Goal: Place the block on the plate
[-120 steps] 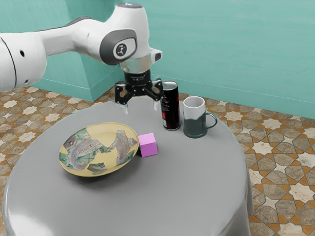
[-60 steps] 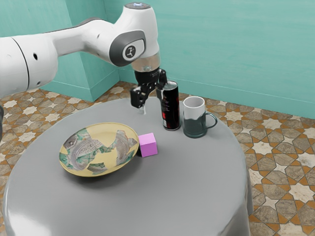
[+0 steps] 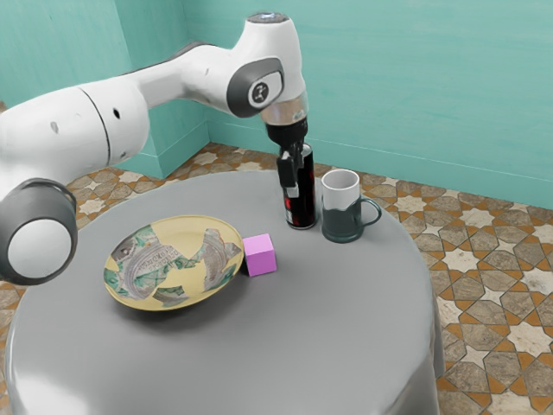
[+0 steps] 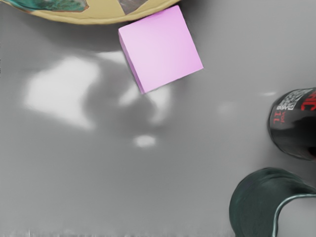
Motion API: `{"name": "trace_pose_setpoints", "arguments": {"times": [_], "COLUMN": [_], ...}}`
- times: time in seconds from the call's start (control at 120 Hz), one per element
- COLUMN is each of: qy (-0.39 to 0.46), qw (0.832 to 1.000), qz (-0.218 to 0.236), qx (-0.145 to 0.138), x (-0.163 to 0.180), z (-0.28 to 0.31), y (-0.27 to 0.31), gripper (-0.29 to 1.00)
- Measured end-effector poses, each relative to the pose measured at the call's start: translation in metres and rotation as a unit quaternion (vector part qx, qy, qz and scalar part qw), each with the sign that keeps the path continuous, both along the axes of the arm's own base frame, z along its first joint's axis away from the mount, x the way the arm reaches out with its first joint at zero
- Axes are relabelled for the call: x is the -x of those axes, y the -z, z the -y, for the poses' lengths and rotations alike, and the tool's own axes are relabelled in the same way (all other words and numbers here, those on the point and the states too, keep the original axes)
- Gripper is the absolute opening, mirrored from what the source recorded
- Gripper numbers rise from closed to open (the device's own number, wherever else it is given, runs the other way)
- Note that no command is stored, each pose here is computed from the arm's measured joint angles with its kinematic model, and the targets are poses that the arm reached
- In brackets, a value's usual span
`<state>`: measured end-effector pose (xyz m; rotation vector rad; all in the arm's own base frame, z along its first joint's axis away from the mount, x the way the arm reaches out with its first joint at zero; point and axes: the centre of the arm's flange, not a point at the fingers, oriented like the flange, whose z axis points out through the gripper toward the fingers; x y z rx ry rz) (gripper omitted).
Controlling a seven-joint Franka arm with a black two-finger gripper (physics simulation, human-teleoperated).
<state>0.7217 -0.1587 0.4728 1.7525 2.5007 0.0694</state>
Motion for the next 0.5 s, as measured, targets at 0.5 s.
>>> {"name": "trace_pose_setpoints", "arguments": {"times": [0.5], "qy": [-0.136], "qw": [0.991], "qz": [-0.017], "qx": [-0.005], "x": [0.029], "z": [0.011], "y": [0.061], "gripper": [0.7]}}
